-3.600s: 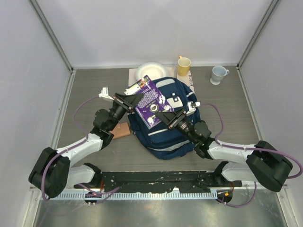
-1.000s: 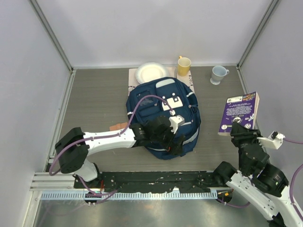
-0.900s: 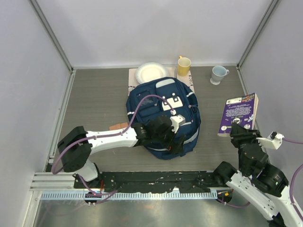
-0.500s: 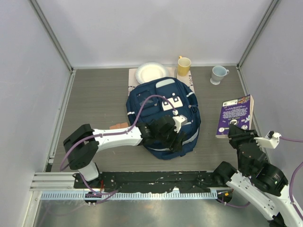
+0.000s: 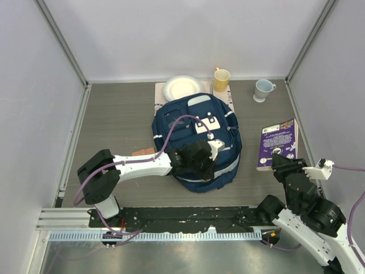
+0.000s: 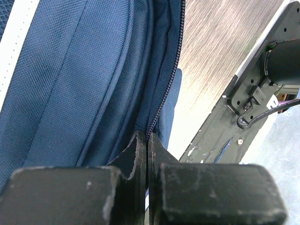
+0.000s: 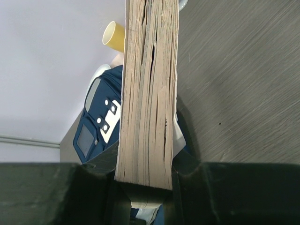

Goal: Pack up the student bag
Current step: Place the book in the student bag.

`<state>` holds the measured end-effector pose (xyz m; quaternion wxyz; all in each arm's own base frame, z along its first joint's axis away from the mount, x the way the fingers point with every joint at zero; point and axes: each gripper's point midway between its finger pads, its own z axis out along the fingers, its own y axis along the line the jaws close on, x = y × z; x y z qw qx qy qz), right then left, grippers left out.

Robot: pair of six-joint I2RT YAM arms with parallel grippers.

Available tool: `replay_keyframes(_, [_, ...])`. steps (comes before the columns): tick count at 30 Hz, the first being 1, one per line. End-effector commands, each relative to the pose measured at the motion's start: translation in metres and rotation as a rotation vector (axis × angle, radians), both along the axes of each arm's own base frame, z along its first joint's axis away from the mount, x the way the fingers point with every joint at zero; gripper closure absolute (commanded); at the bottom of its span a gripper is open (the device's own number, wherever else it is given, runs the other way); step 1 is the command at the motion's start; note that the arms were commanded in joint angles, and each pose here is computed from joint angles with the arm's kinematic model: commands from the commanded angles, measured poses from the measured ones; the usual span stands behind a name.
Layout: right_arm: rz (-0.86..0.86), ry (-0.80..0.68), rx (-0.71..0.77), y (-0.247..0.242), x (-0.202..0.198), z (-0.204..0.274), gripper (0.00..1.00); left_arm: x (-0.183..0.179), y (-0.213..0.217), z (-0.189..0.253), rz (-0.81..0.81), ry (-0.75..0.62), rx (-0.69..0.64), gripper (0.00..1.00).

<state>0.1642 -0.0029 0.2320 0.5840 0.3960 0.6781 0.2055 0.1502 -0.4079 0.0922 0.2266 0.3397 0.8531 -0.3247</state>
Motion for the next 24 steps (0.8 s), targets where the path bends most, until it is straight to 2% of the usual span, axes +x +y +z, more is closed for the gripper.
replay_keyframes(1, [-0.022, -0.054, 0.089, 0.0, 0.001, 0.011, 0.97, 0.002, -0.013, 0.025, -0.001, -0.008, -0.064, 1.0])
replay_keyframes(7, [-0.015, -0.043, 0.076, 0.001, 0.002, 0.009, 0.97, 0.012, -0.006, 0.033, 0.065, -0.056, -0.063, 1.0])
replay_keyframes(12, [0.023, 0.012, -0.028, 0.008, 0.006, 0.009, 0.98, 0.042, 0.016, 0.057, 0.245, -0.182, -0.056, 1.0])
replay_keyframes(16, [0.024, 0.043, -0.011, 0.011, 0.005, 0.004, 0.99, 0.059, 0.03, 0.109, 0.341, -0.29, -0.126, 1.0])
replay_keyframes(24, [0.193, -0.002, 0.079, 0.047, 0.006, 0.006, 0.99, 0.09, 0.065, 0.197, 0.547, -0.441, -0.258, 1.0])
